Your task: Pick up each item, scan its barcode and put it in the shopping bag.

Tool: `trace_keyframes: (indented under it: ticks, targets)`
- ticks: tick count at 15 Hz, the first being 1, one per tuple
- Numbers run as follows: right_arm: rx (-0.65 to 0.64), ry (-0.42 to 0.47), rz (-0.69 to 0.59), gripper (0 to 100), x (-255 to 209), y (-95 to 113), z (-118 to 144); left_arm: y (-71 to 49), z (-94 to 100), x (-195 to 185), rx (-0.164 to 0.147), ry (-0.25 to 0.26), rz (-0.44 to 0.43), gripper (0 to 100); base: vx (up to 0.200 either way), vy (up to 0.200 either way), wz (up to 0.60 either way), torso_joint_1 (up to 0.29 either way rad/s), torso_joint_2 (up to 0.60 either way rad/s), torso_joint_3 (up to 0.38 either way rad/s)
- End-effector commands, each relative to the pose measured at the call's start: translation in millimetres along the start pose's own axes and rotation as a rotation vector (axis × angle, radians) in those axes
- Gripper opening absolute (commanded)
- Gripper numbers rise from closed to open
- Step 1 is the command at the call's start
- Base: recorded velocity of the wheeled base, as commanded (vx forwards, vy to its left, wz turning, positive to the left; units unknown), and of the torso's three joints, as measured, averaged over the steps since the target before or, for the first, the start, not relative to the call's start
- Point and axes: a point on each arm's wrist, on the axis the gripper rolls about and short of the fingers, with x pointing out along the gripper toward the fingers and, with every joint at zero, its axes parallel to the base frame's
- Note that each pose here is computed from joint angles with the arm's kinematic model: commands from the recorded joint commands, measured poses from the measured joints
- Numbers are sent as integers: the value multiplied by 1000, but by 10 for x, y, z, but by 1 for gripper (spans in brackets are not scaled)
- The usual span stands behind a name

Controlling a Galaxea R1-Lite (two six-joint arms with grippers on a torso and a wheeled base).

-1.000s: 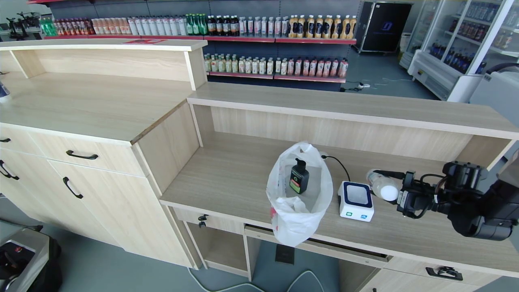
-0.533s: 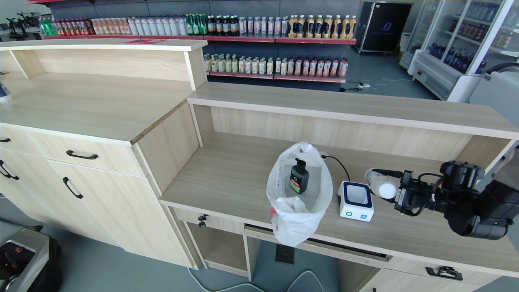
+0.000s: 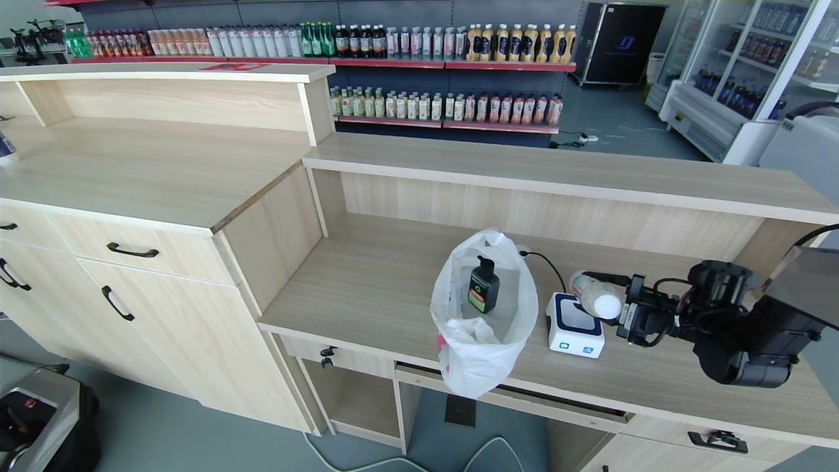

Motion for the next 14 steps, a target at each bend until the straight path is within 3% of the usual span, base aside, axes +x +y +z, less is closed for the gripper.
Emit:
trace_keyframes:
  ticks: [1, 14]
  targets:
    - [10, -1, 9, 0, 28, 65, -23, 0, 0, 0, 0, 0, 0, 100, 0, 0, 0, 0, 0, 0]
    - [6, -5, 8, 0, 76, 93, -72, 0, 0, 0, 0, 0, 0, 100, 0, 0, 0, 0, 0, 0]
